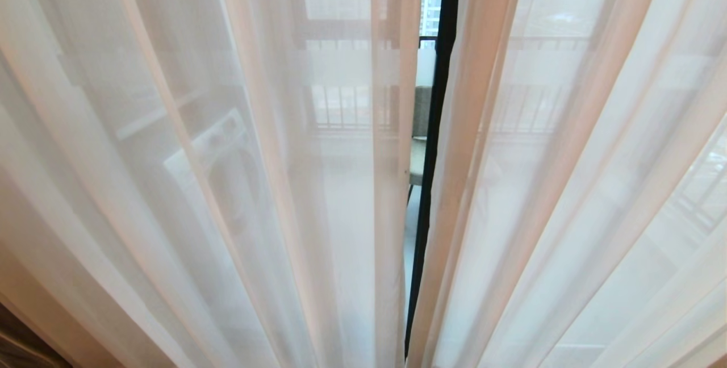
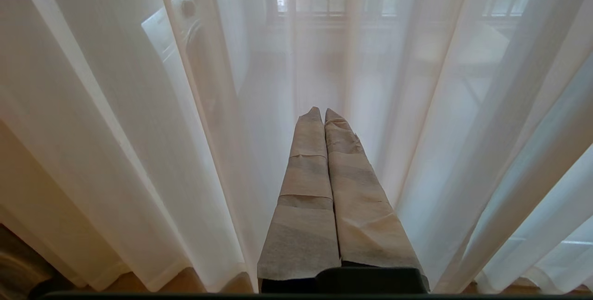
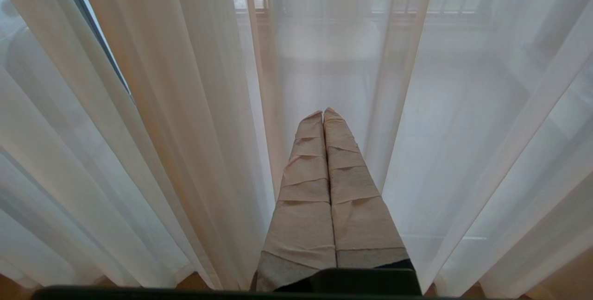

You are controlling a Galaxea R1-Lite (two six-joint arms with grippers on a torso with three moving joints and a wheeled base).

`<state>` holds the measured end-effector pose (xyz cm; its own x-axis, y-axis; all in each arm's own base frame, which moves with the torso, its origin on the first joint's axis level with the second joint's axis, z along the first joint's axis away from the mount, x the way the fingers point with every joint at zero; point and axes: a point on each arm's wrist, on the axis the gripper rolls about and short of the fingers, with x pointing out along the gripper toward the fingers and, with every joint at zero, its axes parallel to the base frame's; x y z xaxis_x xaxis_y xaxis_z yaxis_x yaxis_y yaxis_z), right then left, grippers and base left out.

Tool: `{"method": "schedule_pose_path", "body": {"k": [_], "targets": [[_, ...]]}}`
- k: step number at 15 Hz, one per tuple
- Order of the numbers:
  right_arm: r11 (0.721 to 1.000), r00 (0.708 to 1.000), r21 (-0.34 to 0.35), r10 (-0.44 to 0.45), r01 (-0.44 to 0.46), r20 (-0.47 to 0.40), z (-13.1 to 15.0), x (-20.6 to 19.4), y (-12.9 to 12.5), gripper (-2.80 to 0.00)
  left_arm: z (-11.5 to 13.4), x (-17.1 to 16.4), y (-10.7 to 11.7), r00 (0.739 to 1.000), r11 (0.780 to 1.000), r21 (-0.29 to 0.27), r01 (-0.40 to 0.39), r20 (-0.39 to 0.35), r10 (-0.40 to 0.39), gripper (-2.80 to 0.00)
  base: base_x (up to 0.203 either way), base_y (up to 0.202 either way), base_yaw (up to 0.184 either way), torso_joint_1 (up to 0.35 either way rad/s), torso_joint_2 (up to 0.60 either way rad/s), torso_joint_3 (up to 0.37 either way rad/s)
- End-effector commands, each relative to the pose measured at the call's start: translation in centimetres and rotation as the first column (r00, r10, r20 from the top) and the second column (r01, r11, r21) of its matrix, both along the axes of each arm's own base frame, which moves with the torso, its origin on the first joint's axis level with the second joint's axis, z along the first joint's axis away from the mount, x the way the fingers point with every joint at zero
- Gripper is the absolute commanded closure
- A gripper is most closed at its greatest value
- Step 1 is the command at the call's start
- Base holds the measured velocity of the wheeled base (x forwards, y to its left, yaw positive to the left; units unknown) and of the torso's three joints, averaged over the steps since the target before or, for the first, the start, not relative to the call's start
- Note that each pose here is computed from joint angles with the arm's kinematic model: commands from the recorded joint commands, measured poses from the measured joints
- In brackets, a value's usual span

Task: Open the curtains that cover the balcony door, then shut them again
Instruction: Pull the outer curtains open on both sides

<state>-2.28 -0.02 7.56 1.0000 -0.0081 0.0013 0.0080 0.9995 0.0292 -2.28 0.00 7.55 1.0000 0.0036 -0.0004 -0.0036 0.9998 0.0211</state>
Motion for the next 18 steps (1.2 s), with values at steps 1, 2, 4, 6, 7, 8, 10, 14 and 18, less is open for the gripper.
{"method": "schedule_pose_path", "body": {"k": [1, 2, 4, 6, 7, 8, 10, 14, 18], "targets": [[1.000, 1.000, 0.000, 0.000, 0.000, -0.001, 0.00, 0.01, 0.00, 0.00, 0.00, 0.00, 0.00, 1.000, 1.000, 0.000, -0.001, 0.000, 0.001, 0.00, 0.000, 0.000, 0.000, 0.000, 0.00, 0.000], [1.000, 1.000, 0.000, 0.000, 0.000, -0.001, 0.01, 0.01, 0.00, 0.00, 0.00, 0.00, 0.00, 1.000, 1.000, 0.000, -0.001, 0.000, 0.001, 0.00, 0.000, 0.000, 0.000, 0.000, 0.00, 0.000], [1.000, 1.000, 0.000, 0.000, 0.000, -0.001, 0.01, 0.01, 0.00, 0.00, 0.00, 0.00, 0.00, 1.000, 1.000, 0.000, -0.001, 0.000, 0.001, 0.00, 0.000, 0.000, 0.000, 0.000, 0.00, 0.000], [1.000, 1.000, 0.000, 0.000, 0.000, -0.001, 0.01, 0.01, 0.00, 0.00, 0.00, 0.00, 0.00, 1.000, 1.000, 0.000, -0.001, 0.000, 0.001, 0.00, 0.000, 0.000, 0.000, 0.000, 0.00, 0.000], [1.000, 1.000, 0.000, 0.000, 0.000, -0.001, 0.01, 0.01, 0.00, 0.00, 0.00, 0.00, 0.00, 1.000, 1.000, 0.000, -0.001, 0.000, 0.001, 0.00, 0.000, 0.000, 0.000, 0.000, 0.00, 0.000], [1.000, 1.000, 0.000, 0.000, 0.000, -0.001, 0.01, 0.01, 0.00, 0.00, 0.00, 0.00, 0.00, 1.000, 1.000, 0.000, -0.001, 0.000, 0.001, 0.00, 0.000, 0.000, 0.000, 0.000, 0.00, 0.000], [1.000, 1.000, 0.000, 0.000, 0.000, -0.001, 0.01, 0.01, 0.00, 0.00, 0.00, 0.00, 0.00, 1.000, 1.000, 0.000, -0.001, 0.000, 0.001, 0.00, 0.000, 0.000, 0.000, 0.000, 0.00, 0.000], [1.000, 1.000, 0.000, 0.000, 0.000, -0.001, 0.01, 0.01, 0.00, 0.00, 0.00, 0.00, 0.00, 1.000, 1.000, 0.000, -0.001, 0.000, 0.001, 0.00, 0.000, 0.000, 0.000, 0.000, 0.00, 0.000], [1.000, 1.000, 0.000, 0.000, 0.000, -0.001, 0.01, 0.01, 0.00, 0.00, 0.00, 0.00, 0.00, 1.000, 1.000, 0.000, -0.003, 0.000, 0.003, 0.00, 0.000, 0.000, 0.000, 0.000, 0.00, 0.000]]}}
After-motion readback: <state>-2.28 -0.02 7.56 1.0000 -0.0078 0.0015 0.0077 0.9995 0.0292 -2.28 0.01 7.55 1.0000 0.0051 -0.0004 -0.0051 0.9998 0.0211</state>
